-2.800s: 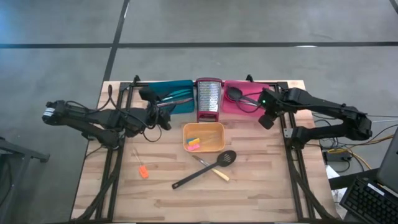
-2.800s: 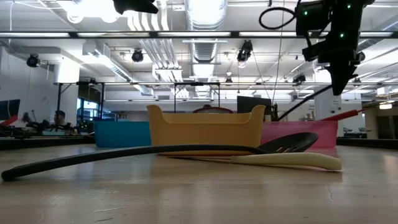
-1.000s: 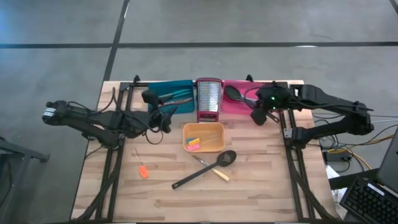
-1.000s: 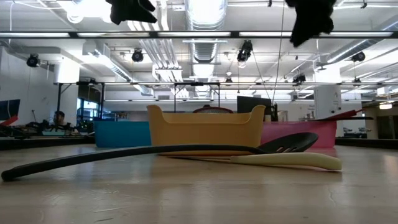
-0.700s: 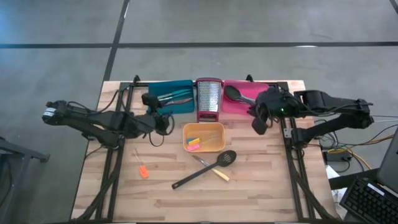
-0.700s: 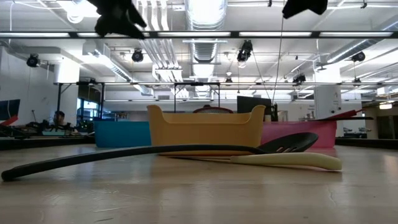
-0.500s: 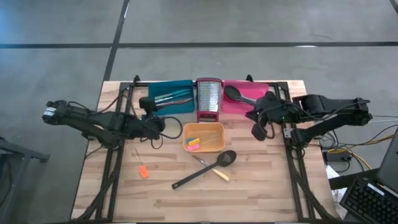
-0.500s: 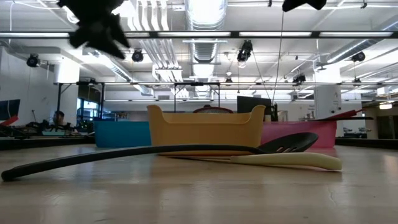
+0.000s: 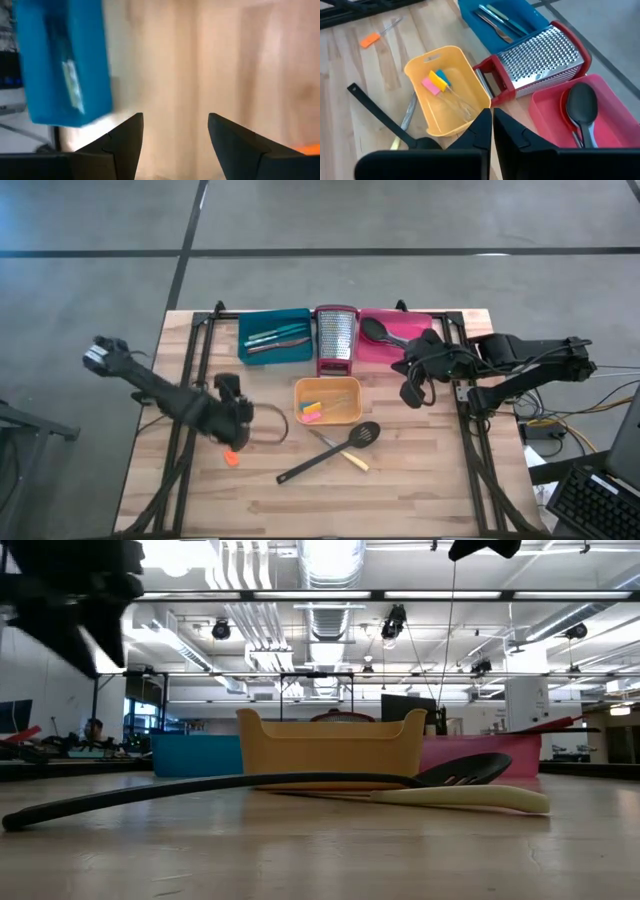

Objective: Pick & Place Kitchen Items
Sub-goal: Put the orange spatula into the yellow bin

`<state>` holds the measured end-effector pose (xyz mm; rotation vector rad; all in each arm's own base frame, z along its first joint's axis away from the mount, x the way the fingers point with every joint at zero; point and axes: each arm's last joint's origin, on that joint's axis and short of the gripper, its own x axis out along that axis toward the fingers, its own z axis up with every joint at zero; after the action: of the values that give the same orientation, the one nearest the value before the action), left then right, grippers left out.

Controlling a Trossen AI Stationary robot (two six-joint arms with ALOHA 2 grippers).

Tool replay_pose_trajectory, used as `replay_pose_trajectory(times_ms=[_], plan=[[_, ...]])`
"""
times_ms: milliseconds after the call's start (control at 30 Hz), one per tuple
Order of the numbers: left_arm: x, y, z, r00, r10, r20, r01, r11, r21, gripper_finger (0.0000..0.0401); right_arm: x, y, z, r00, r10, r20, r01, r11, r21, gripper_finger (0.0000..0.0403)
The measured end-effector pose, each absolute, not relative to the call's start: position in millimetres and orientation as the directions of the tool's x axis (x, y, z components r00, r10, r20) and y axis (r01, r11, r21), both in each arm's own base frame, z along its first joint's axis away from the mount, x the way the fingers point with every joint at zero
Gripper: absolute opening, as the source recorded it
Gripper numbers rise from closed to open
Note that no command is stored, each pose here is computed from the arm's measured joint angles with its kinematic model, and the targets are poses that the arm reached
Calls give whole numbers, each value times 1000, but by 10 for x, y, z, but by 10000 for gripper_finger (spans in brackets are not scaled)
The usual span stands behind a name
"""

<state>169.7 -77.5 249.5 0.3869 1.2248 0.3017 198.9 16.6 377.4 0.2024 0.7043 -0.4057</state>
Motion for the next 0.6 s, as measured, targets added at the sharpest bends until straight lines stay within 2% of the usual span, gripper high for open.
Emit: replay_pose_trajectory(times_ms=[333, 600], plan=[[1657, -1403, 2032, 135, 352, -926, 6, 934, 356, 227, 1989, 167, 3774, 689, -289, -664, 435, 898, 60, 14], [1670, -1617, 1804, -79, 164, -983, -77, 982, 170, 227, 1989, 168, 3774, 689, -289, -664, 446, 892, 75, 9]])
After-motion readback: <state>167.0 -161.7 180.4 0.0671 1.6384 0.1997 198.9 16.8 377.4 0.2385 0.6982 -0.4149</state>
